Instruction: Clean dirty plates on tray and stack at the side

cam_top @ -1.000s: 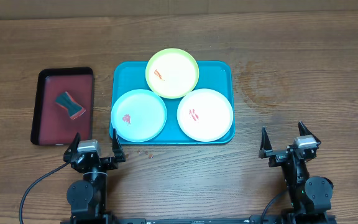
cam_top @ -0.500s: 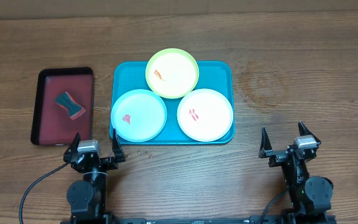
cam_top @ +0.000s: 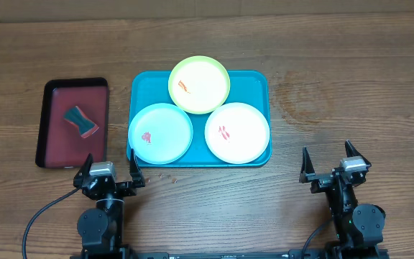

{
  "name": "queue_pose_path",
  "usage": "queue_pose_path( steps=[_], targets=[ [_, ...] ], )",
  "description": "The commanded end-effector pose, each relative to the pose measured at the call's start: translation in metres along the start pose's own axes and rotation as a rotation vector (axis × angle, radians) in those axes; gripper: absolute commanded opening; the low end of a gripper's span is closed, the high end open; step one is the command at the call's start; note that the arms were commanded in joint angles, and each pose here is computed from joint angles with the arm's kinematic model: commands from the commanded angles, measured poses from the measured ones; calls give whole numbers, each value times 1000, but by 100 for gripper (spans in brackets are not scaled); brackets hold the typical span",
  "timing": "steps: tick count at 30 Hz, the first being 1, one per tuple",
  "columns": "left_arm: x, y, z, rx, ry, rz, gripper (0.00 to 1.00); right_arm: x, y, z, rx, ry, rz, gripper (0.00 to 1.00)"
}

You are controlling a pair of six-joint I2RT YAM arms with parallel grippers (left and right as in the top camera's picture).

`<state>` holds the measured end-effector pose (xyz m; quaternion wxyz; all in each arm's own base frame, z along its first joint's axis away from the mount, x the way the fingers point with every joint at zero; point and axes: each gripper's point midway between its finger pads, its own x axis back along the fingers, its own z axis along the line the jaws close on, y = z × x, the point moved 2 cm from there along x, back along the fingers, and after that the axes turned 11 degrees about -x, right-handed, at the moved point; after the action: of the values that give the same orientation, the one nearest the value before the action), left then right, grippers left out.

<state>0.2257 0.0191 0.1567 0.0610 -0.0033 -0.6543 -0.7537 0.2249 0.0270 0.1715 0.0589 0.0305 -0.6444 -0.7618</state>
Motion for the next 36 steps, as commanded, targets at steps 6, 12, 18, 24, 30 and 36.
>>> queue_pose_path(
  steps=[6, 12, 18, 24, 30, 36],
  targets=[
    [0, 0, 0, -19, -2, -7, 100, 0, -1, -3, 5, -14, -7, 100],
    [3, 12, -26, 125, -180, -53, 100, 0, -1, -3, 5, -14, -7, 100],
    [28, 35, -80, 568, -610, -19, 100, 0, -1, -3, 5, -14, -7, 100],
    [52, 101, -76, 461, -699, -344, 100, 0, -1, -3, 5, -14, -7, 100],
    [65, 160, -45, 309, -501, -525, 100, 0, -1, -3, 5, -14, -7, 100],
    [52, 203, 3, 217, -169, -298, 100, 0, -1, -3, 5, -14, -7, 100]
  ],
)
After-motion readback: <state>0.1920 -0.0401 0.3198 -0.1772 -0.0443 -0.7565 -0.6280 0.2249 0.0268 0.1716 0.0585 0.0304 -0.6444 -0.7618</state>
